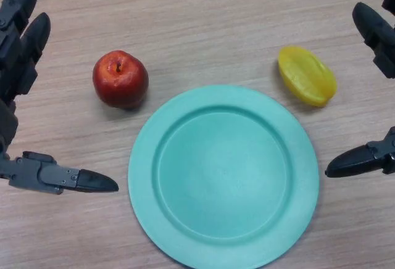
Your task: Pick up the red apple and place it on the plate
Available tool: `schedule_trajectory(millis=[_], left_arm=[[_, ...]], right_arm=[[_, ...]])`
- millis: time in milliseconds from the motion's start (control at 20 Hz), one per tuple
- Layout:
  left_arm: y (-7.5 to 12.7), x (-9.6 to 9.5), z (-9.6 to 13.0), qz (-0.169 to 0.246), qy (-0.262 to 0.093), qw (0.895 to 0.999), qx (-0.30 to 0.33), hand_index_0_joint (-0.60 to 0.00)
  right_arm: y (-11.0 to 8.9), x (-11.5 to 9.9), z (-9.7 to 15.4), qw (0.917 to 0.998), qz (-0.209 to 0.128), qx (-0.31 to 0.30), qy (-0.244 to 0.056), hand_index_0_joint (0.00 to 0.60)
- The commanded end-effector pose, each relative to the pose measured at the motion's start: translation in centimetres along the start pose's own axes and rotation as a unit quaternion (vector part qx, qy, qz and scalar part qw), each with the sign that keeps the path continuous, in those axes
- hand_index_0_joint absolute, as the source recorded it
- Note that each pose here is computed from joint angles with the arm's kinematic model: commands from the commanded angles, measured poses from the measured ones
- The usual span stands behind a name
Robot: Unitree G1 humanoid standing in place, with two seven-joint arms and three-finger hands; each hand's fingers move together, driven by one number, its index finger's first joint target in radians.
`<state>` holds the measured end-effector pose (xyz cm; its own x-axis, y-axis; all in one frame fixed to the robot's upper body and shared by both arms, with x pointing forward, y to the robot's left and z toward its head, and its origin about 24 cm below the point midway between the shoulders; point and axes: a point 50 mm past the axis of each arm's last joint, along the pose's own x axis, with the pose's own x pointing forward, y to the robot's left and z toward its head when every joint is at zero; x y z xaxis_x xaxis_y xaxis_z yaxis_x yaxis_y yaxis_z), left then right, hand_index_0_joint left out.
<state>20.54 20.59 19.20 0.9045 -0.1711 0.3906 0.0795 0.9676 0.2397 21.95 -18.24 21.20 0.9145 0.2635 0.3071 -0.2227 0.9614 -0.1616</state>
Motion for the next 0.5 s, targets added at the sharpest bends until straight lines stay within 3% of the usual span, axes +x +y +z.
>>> schedule_trajectory(millis=[50, 350, 500], left_arm=[[1.2, 0.0, 2.5, 0.022, -0.081, 0.996, 0.034, 0.0], [1.7, 2.3, 0.9, 0.037, -0.069, 0.996, 0.046, 0.0], [2.9, 5.3, -0.9, 0.076, -0.05, 0.99, 0.106, 0.0]], right_arm=[[-0.5, -0.4, 3.1, 0.9942, -0.003, -0.029, -0.104, 0.0], [-0.5, -0.4, 3.1, 0.9948, -0.003, -0.027, -0.098, 0.0], [-0.6, -0.6, 3.1, 0.9947, -0.004, -0.024, -0.1, 0.0]])
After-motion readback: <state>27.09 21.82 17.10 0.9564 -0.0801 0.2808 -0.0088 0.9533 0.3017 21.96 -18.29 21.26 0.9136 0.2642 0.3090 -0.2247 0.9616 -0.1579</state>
